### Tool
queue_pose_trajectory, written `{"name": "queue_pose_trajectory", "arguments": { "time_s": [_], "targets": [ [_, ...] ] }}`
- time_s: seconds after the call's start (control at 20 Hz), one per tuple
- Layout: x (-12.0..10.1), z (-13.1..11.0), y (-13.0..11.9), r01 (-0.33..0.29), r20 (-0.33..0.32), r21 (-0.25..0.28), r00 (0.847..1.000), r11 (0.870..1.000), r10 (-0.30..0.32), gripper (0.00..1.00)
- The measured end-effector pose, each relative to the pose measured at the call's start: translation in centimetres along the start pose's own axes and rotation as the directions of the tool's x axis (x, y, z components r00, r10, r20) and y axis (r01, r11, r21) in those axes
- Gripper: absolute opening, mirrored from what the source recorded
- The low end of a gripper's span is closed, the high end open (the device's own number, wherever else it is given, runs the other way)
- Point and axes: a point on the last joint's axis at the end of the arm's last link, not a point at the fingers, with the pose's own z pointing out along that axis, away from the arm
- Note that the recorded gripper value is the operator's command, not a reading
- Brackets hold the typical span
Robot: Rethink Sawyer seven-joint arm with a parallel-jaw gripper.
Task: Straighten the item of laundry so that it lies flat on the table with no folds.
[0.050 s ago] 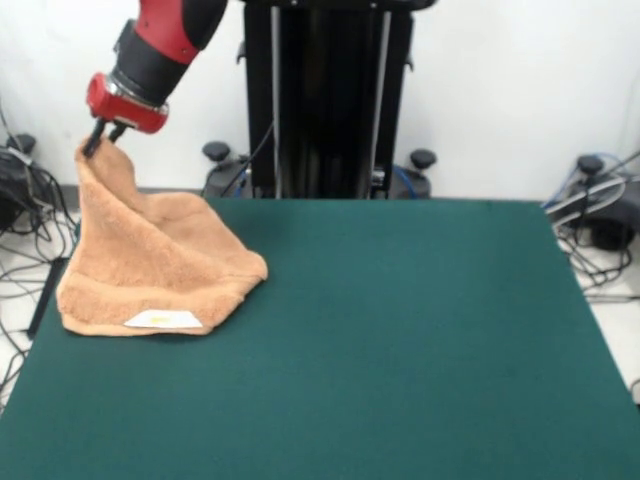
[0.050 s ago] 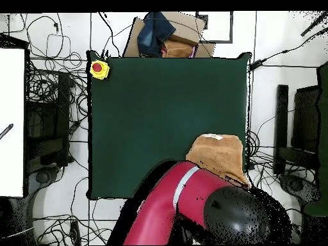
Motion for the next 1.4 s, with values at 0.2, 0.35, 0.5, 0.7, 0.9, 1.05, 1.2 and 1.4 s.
{"name": "queue_pose_trajectory", "arguments": {
  "time_s": [0.2, 0.35, 0.5, 0.7, 0.9, 1.05, 1.2, 1.4],
  "targets": [
    [0.7, 0.1, -0.2, 0.0, 0.009, 0.042, 1.0, 0.999, 0.0, 0.0],
    [1.5, 0.3, 0.2, 0.008, -0.007, 0.042, 1.0, 0.999, -0.007, 0.0],
    [1.9, 0.2, 0.4, 0.013, -0.017, 0.037, 1.0, 0.999, -0.012, 1.0],
    [2.4, 0.2, 0.7, 0.018, -0.033, 0.035, 0.999, 0.999, -0.016, 1.0],
    [2.6, 0.3, 1.1, 0.02, -0.038, 0.029, 0.999, 0.999, -0.019, 1.0],
    [2.7, 0.4, 1.3, 0.022, -0.04, 0.026, 0.999, 0.999, -0.021, 1.0],
    [2.6, 0.4, 1.3, 0.02, -0.039, 0.031, 0.999, 0.999, -0.019, 1.0],
    [2.2, 0.2, 0.8, 0.016, -0.032, 0.044, 0.999, 0.999, -0.014, 1.0]
  ]
}}
